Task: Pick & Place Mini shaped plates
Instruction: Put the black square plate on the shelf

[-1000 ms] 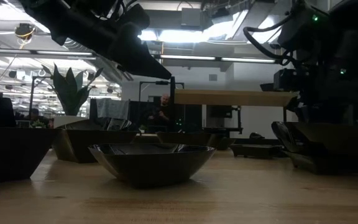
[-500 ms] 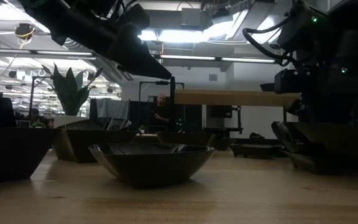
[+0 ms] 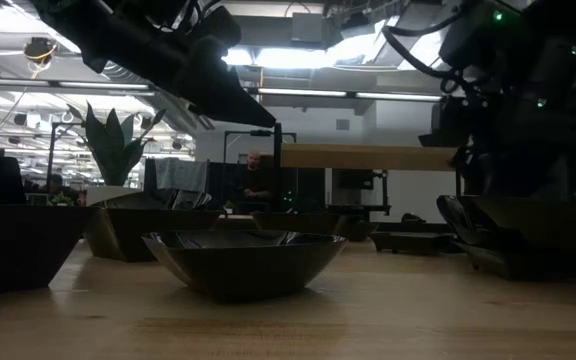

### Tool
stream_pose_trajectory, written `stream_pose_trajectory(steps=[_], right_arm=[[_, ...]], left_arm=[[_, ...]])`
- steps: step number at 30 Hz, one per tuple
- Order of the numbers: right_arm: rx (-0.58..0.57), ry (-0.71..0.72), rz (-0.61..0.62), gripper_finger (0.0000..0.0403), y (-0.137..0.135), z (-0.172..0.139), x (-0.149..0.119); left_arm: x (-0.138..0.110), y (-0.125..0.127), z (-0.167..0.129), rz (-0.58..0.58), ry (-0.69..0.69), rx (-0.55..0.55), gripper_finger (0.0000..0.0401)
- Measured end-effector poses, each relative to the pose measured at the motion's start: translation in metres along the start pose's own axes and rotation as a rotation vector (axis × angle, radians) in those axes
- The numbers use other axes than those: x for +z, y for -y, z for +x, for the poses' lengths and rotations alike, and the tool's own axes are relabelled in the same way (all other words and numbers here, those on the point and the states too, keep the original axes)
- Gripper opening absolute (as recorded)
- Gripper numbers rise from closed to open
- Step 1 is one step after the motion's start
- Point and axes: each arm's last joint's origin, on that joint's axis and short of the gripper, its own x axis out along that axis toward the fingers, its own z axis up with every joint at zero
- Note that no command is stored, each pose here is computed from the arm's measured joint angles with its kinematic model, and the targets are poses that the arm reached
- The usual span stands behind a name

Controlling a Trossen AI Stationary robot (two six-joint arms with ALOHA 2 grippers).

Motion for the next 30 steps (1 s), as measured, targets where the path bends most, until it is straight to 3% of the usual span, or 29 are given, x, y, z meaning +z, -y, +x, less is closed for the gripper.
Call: stream_pose_trajectory(steps=[13,30], right_arm=[[-0.026,-0.038,-0.021,0.0136,0.000,0.007,-0.003],[-0.002,-0.049,-0.023,0.0135,-0.001,0.010,-0.004]], left_arm=[[0.000,0.000,0.000,0.000,0.000,0.000,0.0027],[0.000,0.000,0.000,0.005,0.000,0.006,0.0027]])
